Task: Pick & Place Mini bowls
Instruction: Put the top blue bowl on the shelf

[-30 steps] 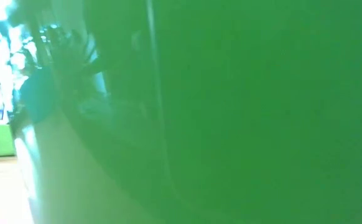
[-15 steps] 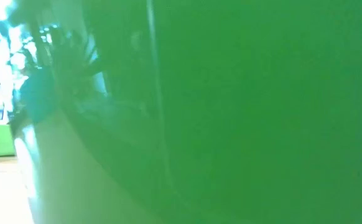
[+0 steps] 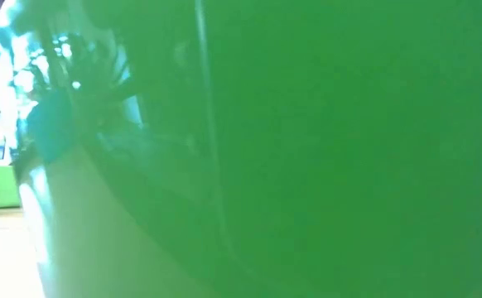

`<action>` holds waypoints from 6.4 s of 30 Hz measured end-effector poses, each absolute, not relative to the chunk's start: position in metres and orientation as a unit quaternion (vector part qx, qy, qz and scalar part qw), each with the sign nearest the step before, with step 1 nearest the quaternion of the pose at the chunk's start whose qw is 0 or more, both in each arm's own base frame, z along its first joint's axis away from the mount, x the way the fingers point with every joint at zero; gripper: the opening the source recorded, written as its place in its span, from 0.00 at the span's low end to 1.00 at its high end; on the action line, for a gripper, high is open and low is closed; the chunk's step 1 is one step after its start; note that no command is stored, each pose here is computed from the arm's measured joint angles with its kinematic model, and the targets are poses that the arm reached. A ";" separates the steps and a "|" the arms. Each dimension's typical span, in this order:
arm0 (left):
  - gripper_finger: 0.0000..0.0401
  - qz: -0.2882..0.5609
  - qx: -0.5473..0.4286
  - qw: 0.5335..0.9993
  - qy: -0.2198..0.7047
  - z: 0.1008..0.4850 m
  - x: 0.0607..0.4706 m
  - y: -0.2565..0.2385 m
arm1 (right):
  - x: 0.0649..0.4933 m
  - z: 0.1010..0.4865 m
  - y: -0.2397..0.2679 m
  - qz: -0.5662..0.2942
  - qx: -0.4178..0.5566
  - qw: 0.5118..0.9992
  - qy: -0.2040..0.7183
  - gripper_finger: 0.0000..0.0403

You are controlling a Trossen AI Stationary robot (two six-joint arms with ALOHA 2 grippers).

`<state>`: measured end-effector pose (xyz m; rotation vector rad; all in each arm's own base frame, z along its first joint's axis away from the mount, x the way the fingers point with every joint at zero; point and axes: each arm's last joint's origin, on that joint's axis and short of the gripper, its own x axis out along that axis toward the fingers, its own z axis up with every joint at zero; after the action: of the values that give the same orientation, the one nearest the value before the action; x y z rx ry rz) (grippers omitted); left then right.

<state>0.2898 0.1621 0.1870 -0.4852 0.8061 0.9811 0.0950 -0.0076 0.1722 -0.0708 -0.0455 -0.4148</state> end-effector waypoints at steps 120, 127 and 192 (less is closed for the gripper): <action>0.00 0.303 0.473 0.725 0.399 0.261 0.324 0.027 | 0.305 0.295 -0.048 -0.295 -0.159 0.937 0.101 0.29; 0.00 0.301 0.481 0.719 0.402 0.261 0.324 0.026 | 0.334 0.297 -0.055 -0.288 -0.158 0.938 0.108 0.32; 0.26 0.324 0.479 0.716 0.392 0.262 0.323 0.003 | 0.341 0.303 -0.100 -0.347 -0.095 0.917 0.173 0.02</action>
<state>0.3227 0.0029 0.2618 1.0602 0.8668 0.7167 0.3412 -0.0996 0.3035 -0.1960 0.3569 -0.7142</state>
